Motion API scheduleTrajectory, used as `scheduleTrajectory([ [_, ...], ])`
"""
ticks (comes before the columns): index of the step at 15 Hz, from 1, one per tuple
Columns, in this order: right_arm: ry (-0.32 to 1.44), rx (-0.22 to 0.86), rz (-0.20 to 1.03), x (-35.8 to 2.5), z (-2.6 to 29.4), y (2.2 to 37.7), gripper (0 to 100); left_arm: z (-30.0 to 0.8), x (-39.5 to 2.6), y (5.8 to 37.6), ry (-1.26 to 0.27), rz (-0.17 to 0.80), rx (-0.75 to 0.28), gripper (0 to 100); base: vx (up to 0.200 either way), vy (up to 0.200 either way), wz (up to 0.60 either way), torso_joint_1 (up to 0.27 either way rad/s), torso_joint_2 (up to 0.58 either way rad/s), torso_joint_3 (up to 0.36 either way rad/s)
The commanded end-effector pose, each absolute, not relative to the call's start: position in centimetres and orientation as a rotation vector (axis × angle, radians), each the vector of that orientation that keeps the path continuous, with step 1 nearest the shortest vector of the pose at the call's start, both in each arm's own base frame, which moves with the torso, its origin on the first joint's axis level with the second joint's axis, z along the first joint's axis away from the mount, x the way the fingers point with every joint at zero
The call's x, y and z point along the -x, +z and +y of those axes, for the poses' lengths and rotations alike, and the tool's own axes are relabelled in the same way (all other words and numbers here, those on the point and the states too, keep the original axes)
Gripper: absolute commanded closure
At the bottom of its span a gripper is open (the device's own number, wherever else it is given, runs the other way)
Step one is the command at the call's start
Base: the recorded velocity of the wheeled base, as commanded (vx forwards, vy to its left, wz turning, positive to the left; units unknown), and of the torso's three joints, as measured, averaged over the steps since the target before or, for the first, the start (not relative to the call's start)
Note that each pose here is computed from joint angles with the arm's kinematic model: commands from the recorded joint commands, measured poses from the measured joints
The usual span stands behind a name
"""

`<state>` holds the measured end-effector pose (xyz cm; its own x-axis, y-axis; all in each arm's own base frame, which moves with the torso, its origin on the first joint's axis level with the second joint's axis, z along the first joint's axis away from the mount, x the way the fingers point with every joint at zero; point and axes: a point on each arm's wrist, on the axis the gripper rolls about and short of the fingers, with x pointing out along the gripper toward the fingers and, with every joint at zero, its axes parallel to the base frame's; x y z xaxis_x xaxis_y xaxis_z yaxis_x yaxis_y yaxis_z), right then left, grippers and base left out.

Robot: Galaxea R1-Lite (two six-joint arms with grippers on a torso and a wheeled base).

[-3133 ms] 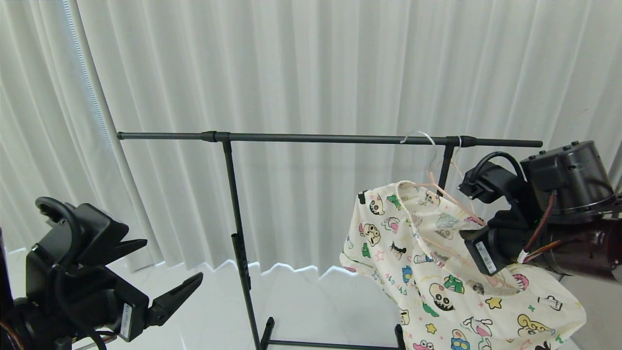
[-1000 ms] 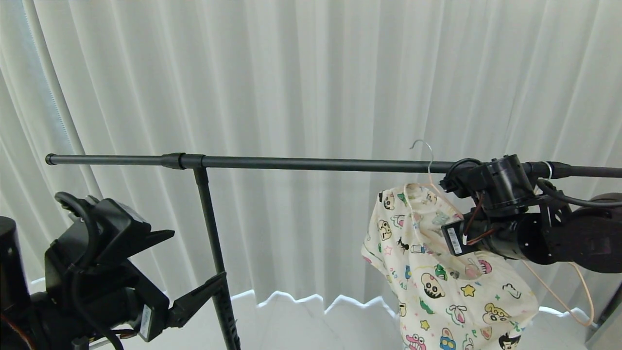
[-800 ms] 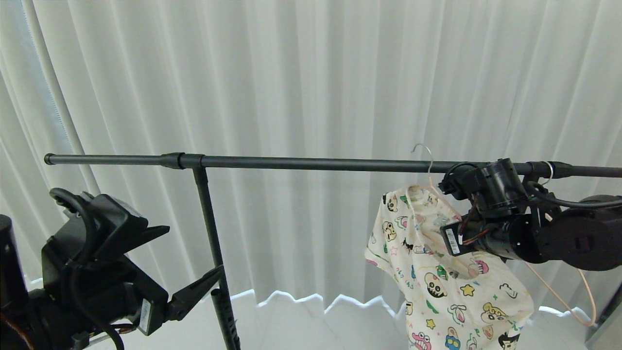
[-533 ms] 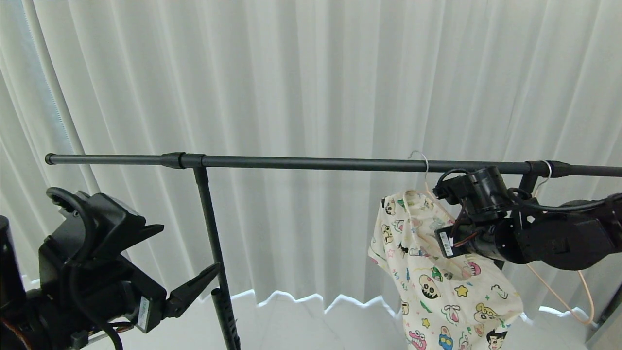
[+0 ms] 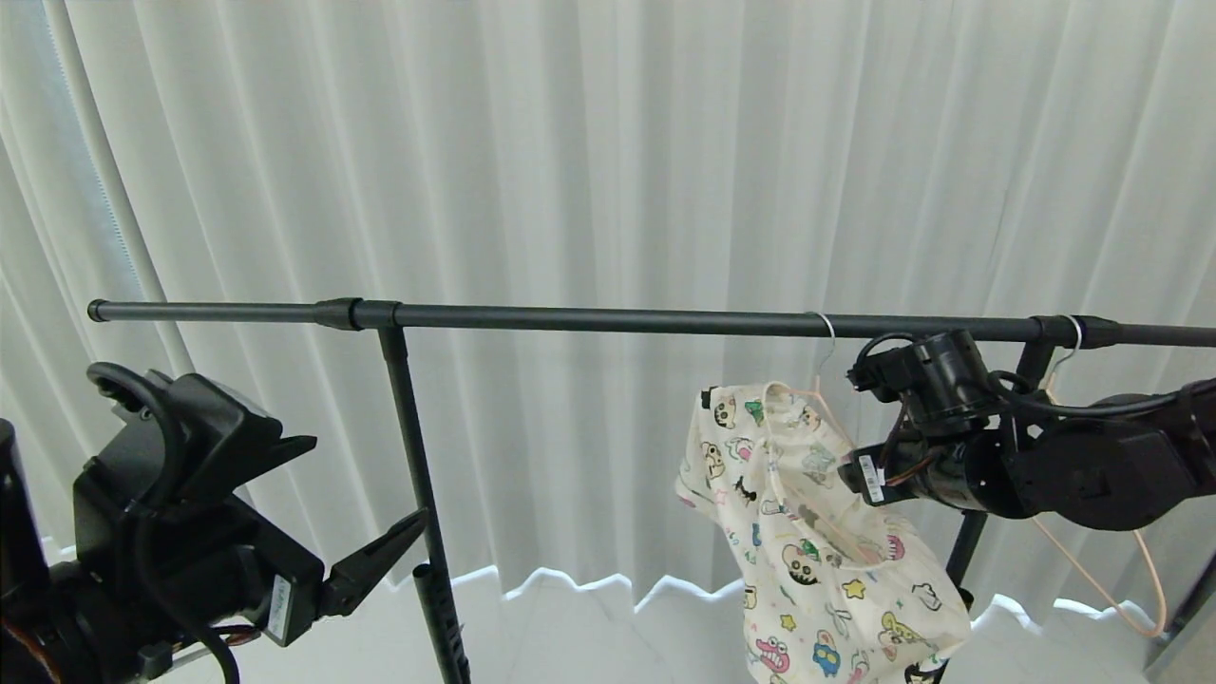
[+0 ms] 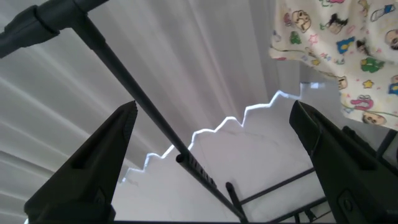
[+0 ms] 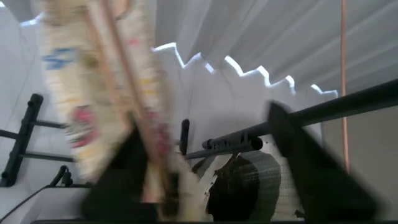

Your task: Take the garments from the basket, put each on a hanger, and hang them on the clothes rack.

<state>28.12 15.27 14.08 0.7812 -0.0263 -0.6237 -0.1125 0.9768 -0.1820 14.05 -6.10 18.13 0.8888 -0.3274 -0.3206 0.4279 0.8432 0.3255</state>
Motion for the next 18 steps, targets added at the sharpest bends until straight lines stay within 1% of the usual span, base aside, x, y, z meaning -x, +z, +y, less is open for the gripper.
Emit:
scheduleTrajectory([
  [1,0.067,0.187,0.612,-26.8,15.0,16.5,0,-5.9,-14.2,18.1,-0.389,0.263,-0.399,0,0.000,0.000,0.00,0.000,0.00,0.000],
  [3,0.082,0.149,0.543,-25.1,14.0,18.9,0,-5.3,-14.4,18.1,-0.344,0.273,-0.392,0,0.000,0.000,0.00,0.000,0.00,0.000],
  [4,0.088,0.140,0.524,-24.5,13.8,19.5,0,-5.1,-14.5,18.1,-0.332,0.275,-0.390,0,0.000,0.000,0.00,0.000,0.00,0.000],
  [7,0.100,0.093,0.400,-21.3,12.3,22.9,0,-3.5,-14.9,17.9,-0.231,0.299,-0.375,0,0.000,0.000,0.00,0.000,0.00,0.000],
  [8,0.096,0.099,0.376,-20.3,11.6,23.5,0,-2.9,-14.9,17.7,-0.194,0.314,-0.370,0,0.000,0.000,0.00,0.000,0.00,0.000],
  [10,0.032,0.170,0.369,-19.2,9.3,23.3,0,-1.8,-14.9,17.2,-0.123,0.344,-0.359,0,-0.200,0.000,0.00,0.007,0.00,0.000],
  [11,-0.009,0.260,0.372,-18.4,7.4,23.0,0,-0.8,-14.9,16.9,-0.064,0.365,-0.348,0,-0.200,0.000,0.00,0.012,0.01,-0.002],
  [13,-0.050,0.353,0.377,-17.7,5.7,22.7,0,0.2,-14.8,16.6,0.001,0.389,-0.334,0,-0.200,0.000,0.00,0.005,0.00,-0.002],
  [18,-0.080,0.414,0.352,-17.7,5.0,22.9,0,0.4,-14.3,16.3,0.019,0.395,-0.328,0,-0.200,0.000,0.00,0.000,0.00,0.003],
])
